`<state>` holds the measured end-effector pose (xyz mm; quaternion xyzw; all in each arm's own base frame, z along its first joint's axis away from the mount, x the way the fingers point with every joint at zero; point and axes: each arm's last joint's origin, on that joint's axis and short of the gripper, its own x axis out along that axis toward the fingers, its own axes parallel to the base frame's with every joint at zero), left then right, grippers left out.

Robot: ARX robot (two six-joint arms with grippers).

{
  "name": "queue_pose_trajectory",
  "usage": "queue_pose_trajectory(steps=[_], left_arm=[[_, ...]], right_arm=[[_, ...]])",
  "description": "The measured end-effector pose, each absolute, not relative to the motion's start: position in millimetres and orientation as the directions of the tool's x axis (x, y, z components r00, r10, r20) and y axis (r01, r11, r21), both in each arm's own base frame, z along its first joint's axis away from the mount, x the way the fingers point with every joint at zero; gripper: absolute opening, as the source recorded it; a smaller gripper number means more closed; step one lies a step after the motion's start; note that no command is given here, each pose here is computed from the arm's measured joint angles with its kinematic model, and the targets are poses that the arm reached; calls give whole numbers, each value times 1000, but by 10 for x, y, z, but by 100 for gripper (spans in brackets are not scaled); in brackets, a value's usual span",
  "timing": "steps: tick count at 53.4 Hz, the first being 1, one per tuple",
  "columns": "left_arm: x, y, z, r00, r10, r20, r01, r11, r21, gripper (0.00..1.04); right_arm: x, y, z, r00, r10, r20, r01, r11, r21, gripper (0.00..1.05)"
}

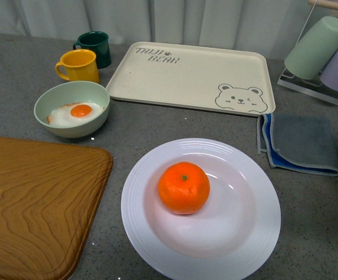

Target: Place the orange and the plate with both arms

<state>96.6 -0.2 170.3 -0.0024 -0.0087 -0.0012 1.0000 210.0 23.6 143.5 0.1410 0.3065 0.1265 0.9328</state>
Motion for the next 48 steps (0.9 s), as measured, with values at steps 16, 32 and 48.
queue_pose_trajectory(steps=[16,32,48], left_arm=[[966,-2,1703,1000,-2,17,2,1000,-5,98],[966,-2,1703,1000,-2,17,2,1000,-5,98],[966,-2,1703,1000,-2,17,2,1000,-5,98]], right_arm=[[2382,232,1085,555,560,-615,-37,755,654,95],[2585,293,734,394,595,-701,61,744,666,95],[2712,360,504,346,627,-698,74,723,687,95]])
